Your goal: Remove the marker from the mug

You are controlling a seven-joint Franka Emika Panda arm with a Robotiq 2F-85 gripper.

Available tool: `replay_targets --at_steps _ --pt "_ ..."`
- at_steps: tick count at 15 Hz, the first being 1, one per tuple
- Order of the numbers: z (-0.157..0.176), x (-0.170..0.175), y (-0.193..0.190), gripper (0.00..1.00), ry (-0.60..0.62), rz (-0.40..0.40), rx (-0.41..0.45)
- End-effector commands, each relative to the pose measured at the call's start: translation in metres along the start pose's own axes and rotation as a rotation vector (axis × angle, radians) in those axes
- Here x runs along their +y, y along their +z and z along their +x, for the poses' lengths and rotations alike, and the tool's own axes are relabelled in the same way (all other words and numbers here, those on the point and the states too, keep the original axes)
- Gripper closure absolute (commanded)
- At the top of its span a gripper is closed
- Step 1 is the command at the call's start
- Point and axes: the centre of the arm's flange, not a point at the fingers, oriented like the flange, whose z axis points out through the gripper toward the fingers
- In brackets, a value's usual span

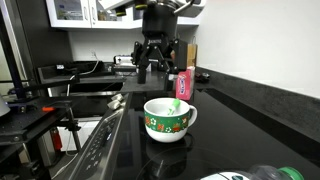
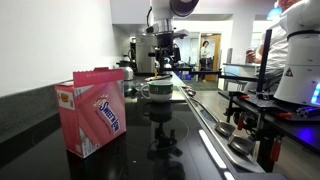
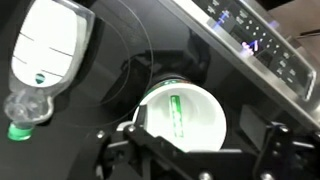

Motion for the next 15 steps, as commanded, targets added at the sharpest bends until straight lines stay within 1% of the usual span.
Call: replay_targets --at_steps 1,2,4,5,6,8,9,12,13,14,15 --pt "0.021 0.018 0.011 0.15 -0.023 -0.002 -0.003" --pt "0.026 0.019 0.014 0.25 -0.025 -0.004 -0.004" --pt "0.035 0.020 0.025 0.40 -0.037 0.002 -0.016" --pt "0.040 0.019 0.031 0.41 -0.042 0.007 -0.024" --pt "0.043 0.017 0.035 0.45 -0.047 0.010 -0.029" --pt "0.050 0.013 0.045 0.45 -0.060 0.005 -0.038" --pt "0.053 0.013 0.049 0.40 -0.067 0.001 -0.046" --pt "0.058 0.013 0.055 0.35 -0.069 -0.010 -0.059" --pt "0.059 0.013 0.057 0.37 -0.073 -0.011 -0.061" --pt "0.060 0.013 0.059 0.34 -0.079 -0.013 -0.065" --pt "0.061 0.012 0.060 0.39 -0.083 -0.012 -0.066"
